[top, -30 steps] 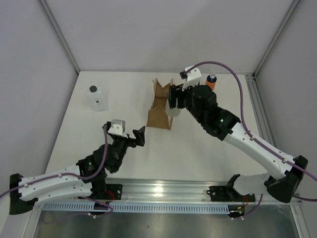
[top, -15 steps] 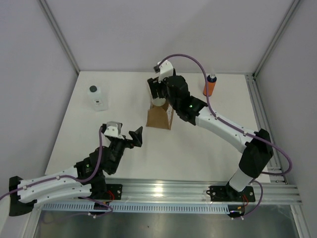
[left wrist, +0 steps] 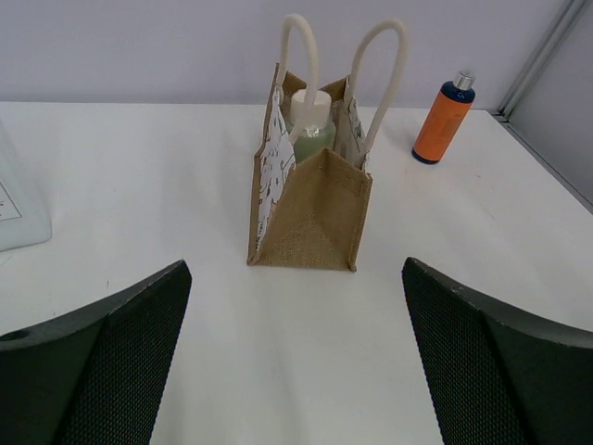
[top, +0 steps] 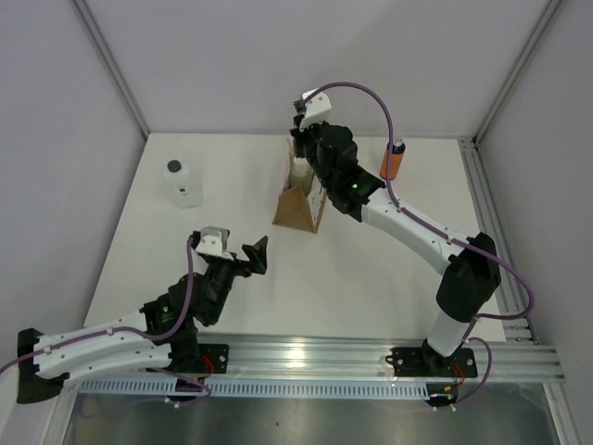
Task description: Place the personal care products into the canvas bag
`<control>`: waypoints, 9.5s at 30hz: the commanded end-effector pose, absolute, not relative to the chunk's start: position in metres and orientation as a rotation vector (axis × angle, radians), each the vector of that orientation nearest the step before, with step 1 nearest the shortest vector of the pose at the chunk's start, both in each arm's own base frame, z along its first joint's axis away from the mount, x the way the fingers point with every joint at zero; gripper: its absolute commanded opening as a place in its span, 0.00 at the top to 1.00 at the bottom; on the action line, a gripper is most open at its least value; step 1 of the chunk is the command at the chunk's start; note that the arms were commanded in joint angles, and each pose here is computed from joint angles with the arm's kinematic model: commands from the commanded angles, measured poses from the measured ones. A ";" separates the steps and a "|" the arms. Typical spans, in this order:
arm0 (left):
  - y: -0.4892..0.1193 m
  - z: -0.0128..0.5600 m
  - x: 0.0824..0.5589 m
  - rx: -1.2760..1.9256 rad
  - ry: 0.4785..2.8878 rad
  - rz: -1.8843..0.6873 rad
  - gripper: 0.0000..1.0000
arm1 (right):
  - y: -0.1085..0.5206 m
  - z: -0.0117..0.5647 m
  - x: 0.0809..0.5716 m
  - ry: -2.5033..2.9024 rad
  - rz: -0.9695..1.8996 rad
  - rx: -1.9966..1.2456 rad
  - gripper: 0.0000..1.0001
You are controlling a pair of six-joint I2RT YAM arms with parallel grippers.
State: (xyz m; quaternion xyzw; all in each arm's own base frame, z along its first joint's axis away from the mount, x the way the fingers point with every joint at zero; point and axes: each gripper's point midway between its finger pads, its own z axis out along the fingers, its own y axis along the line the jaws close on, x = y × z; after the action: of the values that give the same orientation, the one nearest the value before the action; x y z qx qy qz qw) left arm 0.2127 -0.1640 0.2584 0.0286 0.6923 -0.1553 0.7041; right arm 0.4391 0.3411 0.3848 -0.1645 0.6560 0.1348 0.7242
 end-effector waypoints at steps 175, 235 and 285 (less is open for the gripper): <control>-0.171 0.237 0.235 0.032 1.671 -0.300 0.01 | 0.302 0.288 0.438 1.599 0.183 -0.426 1.00; -0.130 0.245 0.229 -0.179 1.859 -0.120 0.01 | 0.263 0.305 0.272 1.826 0.700 -0.289 0.09; -0.040 0.132 0.235 -0.733 2.058 0.212 0.45 | 0.281 0.224 0.149 1.805 0.785 -0.687 0.00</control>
State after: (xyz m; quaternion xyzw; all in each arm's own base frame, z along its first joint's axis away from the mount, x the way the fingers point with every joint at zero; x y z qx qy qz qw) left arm 0.2285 -0.0434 0.1326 -0.2917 0.8427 0.0789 0.4455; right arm 0.1461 0.2782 0.2113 -0.2866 0.7564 0.3256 0.4895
